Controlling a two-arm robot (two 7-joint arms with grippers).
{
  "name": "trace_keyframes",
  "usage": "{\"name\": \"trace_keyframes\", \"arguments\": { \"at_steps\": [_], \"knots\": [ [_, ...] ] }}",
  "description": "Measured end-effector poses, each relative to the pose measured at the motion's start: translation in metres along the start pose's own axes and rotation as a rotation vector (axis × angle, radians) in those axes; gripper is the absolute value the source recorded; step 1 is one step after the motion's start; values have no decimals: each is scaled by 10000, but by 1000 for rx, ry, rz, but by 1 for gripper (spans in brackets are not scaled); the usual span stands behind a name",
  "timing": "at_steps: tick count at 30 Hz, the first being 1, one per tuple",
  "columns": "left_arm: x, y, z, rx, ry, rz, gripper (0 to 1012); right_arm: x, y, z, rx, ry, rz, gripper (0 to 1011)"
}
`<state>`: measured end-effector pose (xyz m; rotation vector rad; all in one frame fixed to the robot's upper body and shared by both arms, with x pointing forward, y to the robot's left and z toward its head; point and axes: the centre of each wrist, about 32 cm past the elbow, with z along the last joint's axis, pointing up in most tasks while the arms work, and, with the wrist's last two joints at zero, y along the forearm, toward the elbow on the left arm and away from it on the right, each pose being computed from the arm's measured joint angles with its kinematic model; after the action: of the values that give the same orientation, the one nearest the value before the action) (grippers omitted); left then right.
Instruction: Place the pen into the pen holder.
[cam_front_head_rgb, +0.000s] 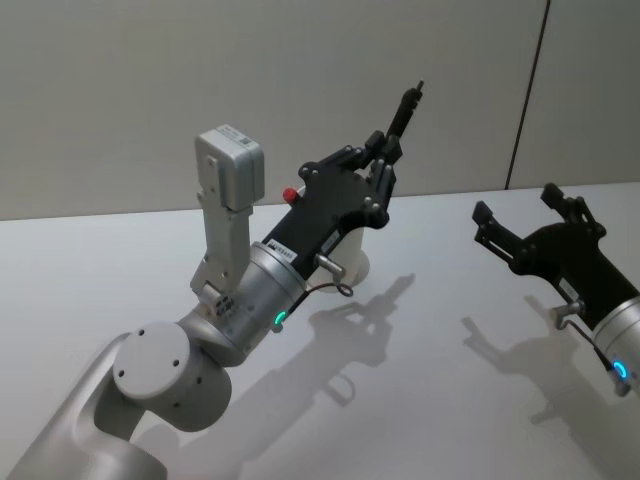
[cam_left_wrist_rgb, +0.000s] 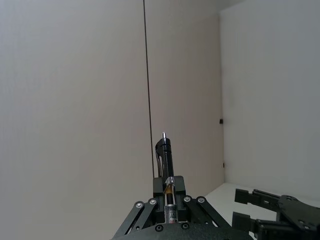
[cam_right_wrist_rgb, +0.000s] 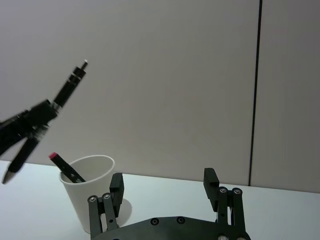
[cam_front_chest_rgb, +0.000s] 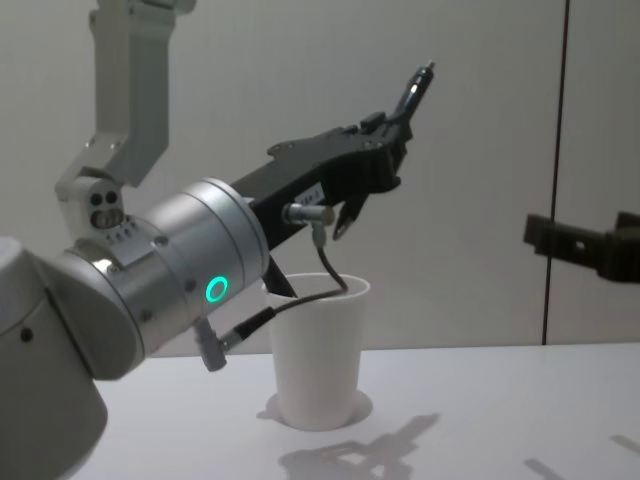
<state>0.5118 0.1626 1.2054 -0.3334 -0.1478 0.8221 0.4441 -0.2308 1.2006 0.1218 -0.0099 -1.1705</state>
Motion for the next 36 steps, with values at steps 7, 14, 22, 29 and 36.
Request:
{"name": "trace_keyframes", "arguments": {
  "at_steps": [7,14,22,29,36],
  "knots": [
    [-19,3,-10,13,1,-22,123,-39,10,97,27,90,50,1002],
    [-29,4,-15,21,2,-36,124,-71,9,203,56,189,113,1002],
    [-36,4,-17,25,2,-44,123,-105,1,329,90,307,189,1001],
    [-39,5,-20,27,3,-48,123,-115,1,402,117,406,254,1001],
    [-42,6,-22,29,3,-50,123,-100,8,425,131,443,262,1002]
  ]
}}
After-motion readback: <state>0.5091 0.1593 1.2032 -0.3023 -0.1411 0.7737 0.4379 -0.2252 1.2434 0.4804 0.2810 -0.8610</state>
